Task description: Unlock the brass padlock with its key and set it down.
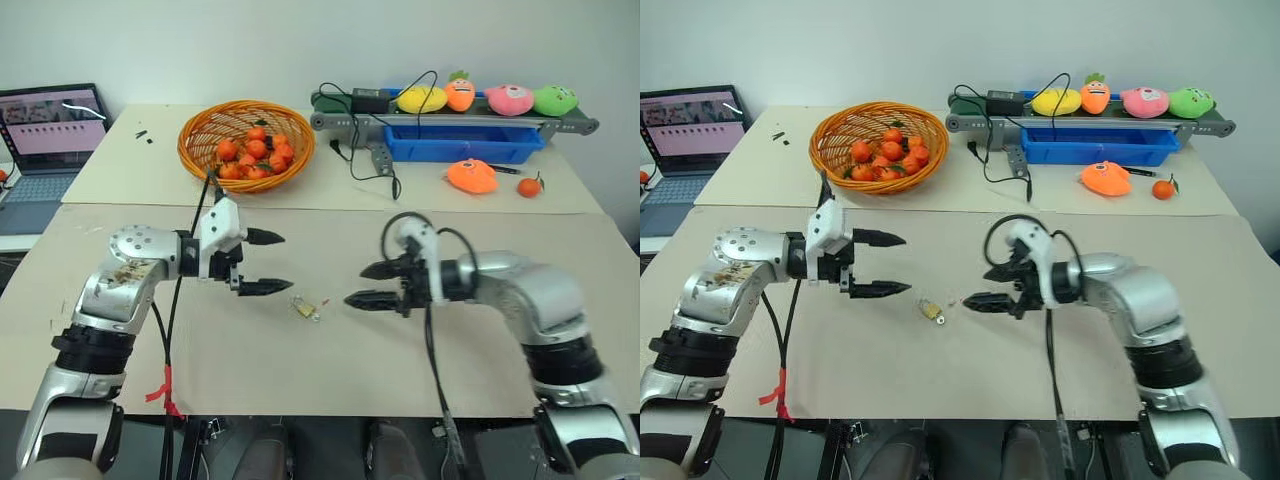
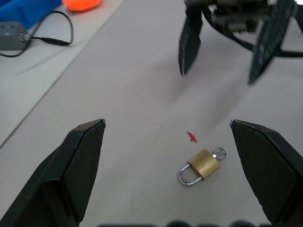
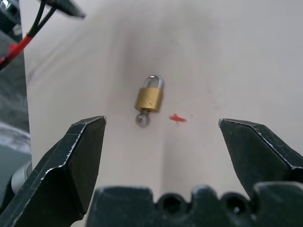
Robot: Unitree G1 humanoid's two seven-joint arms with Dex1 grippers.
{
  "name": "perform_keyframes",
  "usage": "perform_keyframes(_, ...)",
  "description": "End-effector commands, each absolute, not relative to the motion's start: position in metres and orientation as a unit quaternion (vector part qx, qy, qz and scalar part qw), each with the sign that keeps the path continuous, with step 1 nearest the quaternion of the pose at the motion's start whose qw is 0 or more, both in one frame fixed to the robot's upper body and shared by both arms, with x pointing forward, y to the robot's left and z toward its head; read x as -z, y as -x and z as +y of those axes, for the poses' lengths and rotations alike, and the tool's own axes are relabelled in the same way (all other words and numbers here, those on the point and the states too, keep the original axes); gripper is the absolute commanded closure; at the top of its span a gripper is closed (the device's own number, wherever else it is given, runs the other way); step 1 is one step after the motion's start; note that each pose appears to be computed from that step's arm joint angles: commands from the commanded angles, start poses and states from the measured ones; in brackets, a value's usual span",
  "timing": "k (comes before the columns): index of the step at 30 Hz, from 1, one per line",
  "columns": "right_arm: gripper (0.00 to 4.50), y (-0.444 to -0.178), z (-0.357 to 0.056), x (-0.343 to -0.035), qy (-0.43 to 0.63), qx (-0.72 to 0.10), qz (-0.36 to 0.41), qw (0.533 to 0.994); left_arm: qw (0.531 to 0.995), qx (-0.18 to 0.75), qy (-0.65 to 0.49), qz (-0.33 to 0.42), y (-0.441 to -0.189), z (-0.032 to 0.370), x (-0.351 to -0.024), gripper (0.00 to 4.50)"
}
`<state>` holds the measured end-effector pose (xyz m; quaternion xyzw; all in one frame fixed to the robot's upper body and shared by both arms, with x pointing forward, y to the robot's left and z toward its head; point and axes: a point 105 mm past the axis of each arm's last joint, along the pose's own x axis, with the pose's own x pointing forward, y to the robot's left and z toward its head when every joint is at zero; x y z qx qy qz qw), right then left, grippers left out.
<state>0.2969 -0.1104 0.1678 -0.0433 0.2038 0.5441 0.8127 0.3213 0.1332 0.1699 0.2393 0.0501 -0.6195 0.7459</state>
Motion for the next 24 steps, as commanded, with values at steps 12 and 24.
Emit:
perform_keyframes(12,0.03,-0.253,-0.152,-0.197,0.062,-0.49,0.162,0.854,0.588,0.724,-0.36,0.007,-0.346,0.104,-0.137,0.0)
perform_keyframes(24,0.03,-0.242,-0.162,-0.195,0.06,-0.426,0.16,0.889,0.552,0.751,-0.361,0.016,-0.35,0.076,-0.128,0.0)
